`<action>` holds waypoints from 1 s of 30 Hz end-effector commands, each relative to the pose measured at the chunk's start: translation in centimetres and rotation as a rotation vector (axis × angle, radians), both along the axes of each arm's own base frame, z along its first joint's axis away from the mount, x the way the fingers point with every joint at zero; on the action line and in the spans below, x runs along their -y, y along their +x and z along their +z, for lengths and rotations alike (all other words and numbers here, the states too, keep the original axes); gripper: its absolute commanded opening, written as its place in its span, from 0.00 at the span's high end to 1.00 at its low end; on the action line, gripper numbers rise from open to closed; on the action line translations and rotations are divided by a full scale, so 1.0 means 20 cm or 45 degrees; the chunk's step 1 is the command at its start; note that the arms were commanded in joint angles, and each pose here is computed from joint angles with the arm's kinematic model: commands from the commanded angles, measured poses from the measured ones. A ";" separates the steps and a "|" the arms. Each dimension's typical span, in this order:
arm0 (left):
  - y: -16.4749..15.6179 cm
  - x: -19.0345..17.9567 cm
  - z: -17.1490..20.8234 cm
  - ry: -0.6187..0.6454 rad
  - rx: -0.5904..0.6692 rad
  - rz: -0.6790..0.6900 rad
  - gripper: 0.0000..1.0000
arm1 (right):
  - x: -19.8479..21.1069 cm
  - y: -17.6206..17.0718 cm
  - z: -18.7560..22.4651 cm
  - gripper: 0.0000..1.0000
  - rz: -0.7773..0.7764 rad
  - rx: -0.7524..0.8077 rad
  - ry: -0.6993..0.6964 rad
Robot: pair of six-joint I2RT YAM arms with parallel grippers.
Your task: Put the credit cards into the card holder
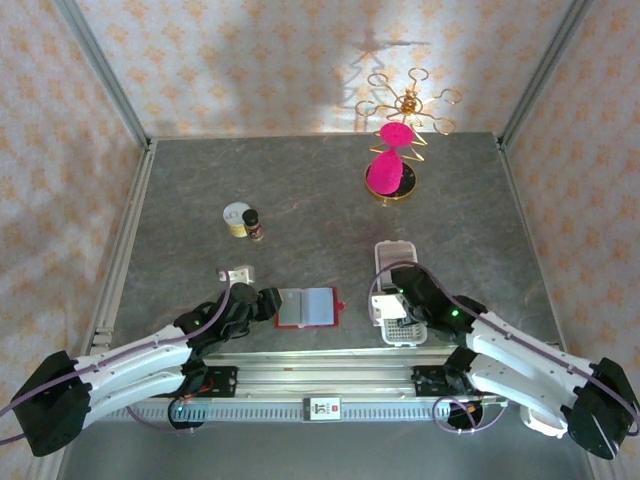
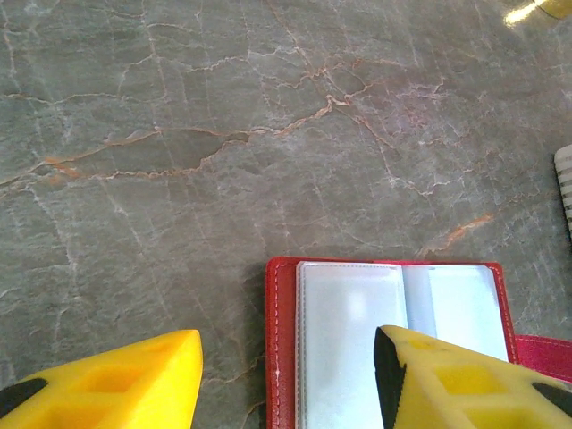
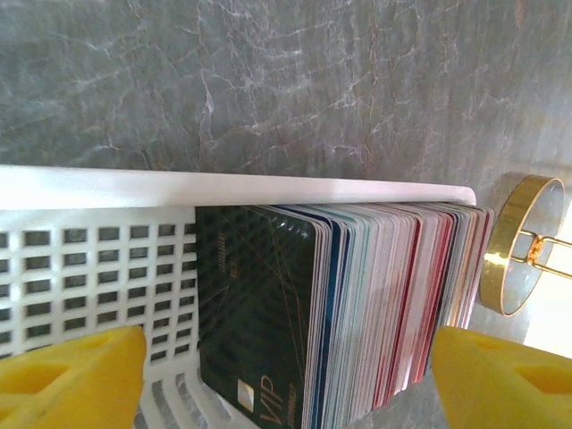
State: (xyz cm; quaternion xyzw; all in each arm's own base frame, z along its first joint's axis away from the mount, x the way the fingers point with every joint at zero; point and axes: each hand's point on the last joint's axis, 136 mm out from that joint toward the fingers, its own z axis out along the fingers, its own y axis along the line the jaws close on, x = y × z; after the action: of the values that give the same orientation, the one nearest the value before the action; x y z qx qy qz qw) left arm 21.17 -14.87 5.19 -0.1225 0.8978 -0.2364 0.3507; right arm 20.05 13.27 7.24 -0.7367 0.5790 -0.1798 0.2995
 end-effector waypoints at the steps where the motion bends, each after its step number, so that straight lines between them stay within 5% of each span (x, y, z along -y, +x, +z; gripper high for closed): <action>1: 0.03 0.00 0.03 -0.007 0.033 0.000 0.45 | -0.01 0.10 0.02 0.17 -0.025 0.149 -0.012; 6: 0.03 0.00 0.04 -0.001 0.041 0.004 0.45 | 0.00 0.17 0.03 0.20 -0.078 0.184 -0.039; 19: 0.02 -0.01 0.02 0.023 0.039 -0.006 0.46 | 0.01 0.19 0.03 0.57 -0.107 0.142 -0.089; 30: 0.03 -0.01 0.03 0.014 0.045 0.002 0.46 | 0.03 0.17 0.06 0.65 -0.107 0.162 -0.071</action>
State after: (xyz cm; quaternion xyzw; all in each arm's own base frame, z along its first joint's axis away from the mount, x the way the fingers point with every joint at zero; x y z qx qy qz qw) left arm 21.30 -15.05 5.44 -0.1121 0.8965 -0.2378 0.3566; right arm 22.39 12.73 6.35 -0.7281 0.5791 -0.2343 0.2822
